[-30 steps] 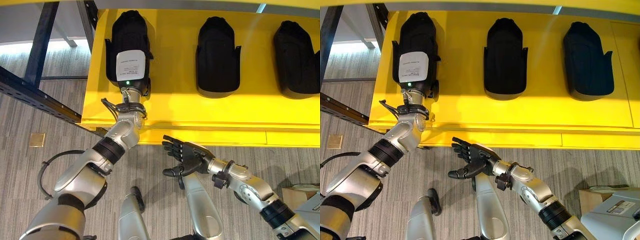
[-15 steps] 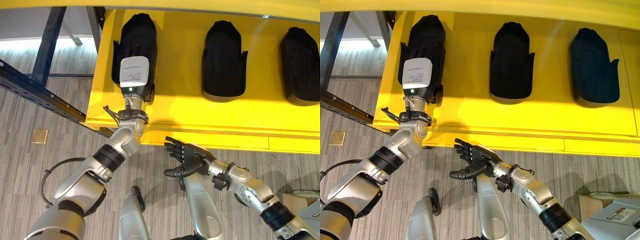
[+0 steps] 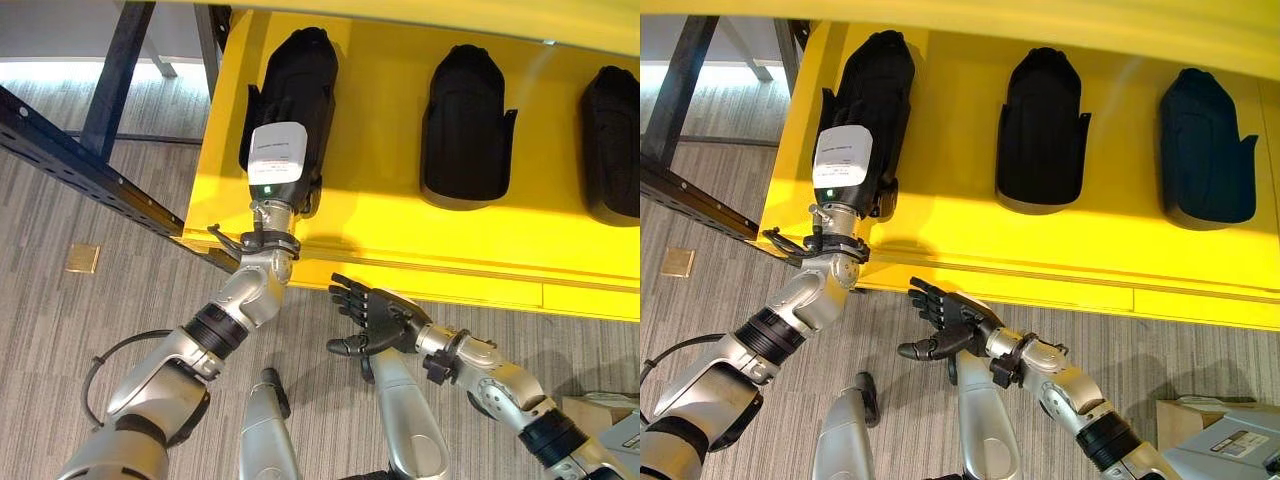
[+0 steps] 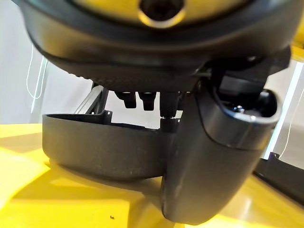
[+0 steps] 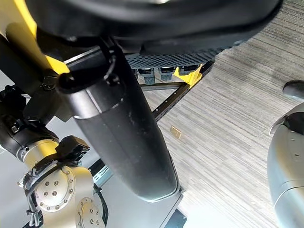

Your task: Move parts from the plastic box to the shelf.

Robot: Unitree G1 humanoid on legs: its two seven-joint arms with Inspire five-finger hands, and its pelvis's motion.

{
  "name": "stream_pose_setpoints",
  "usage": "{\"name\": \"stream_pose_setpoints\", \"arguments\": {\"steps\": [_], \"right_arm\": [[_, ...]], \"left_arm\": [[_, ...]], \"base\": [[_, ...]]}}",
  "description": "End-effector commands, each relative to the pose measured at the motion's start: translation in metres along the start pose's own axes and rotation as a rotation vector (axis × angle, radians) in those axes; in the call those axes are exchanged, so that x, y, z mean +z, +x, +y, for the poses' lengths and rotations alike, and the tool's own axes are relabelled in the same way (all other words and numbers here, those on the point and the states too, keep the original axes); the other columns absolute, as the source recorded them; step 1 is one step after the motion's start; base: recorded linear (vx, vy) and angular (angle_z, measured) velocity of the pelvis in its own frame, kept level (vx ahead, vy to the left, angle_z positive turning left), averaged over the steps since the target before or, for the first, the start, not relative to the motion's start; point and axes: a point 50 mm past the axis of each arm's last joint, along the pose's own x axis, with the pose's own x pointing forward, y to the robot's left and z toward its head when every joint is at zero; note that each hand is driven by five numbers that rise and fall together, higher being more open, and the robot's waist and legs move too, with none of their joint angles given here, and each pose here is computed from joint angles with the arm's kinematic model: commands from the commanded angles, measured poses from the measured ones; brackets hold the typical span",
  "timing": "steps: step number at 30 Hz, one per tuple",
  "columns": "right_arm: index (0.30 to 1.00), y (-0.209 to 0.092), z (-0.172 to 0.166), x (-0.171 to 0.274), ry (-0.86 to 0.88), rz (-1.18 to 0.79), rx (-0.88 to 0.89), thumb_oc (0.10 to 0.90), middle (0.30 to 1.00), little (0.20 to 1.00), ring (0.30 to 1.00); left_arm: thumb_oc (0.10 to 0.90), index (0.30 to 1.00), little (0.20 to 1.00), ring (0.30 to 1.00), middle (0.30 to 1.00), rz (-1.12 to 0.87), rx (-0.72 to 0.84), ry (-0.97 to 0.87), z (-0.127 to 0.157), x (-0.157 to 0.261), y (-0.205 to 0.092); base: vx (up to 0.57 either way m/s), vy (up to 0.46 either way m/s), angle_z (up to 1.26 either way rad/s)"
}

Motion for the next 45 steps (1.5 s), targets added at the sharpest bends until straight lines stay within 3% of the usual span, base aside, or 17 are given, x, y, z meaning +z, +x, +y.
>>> {"name": "stream_pose_setpoints", "arguments": {"steps": [1, 10, 17, 37, 45], "right_arm": [[1.000, 0.010, 0.020, 0.041, -0.036, -0.242, 0.096, 0.900, 1.000, 1.000, 1.000], [1.000, 0.008, 0.020, 0.038, -0.055, -0.221, 0.099, 0.900, 1.000, 1.000, 1.000], [1.000, 0.008, 0.023, 0.035, -0.053, -0.215, 0.105, 0.900, 1.000, 1.000, 1.000], [1.000, 0.008, 0.027, 0.032, -0.038, -0.228, 0.078, 0.900, 1.000, 1.000, 1.000], [1.000, 0.005, 0.025, 0.028, -0.023, -0.224, 0.062, 0.900, 1.000, 1.000, 1.000]], "left_arm": [[0.900, 1.000, 1.000, 1.000, 1.000, -0.106, 0.332, 0.009, 0.051, 0.012, 0.014], [0.900, 1.000, 1.000, 1.000, 1.000, -0.101, 0.547, 0.001, 0.087, 0.016, 0.040], [0.900, 1.000, 1.000, 1.000, 1.000, -0.131, 0.558, -0.025, 0.093, 0.022, 0.045], [0.900, 1.000, 1.000, 1.000, 1.000, -0.307, 0.339, -0.189, 0.077, 0.058, 0.017], [0.900, 1.000, 1.000, 1.000, 1.000, -0.232, 0.310, -0.219, 0.069, 0.043, 0.009]], "base": [[0.00, 0.000, 0.00], [0.00, -0.001, 0.00], [0.00, 0.000, 0.00], [0.01, -0.002, 0.00], [0.00, 0.000, 0.00]]}}
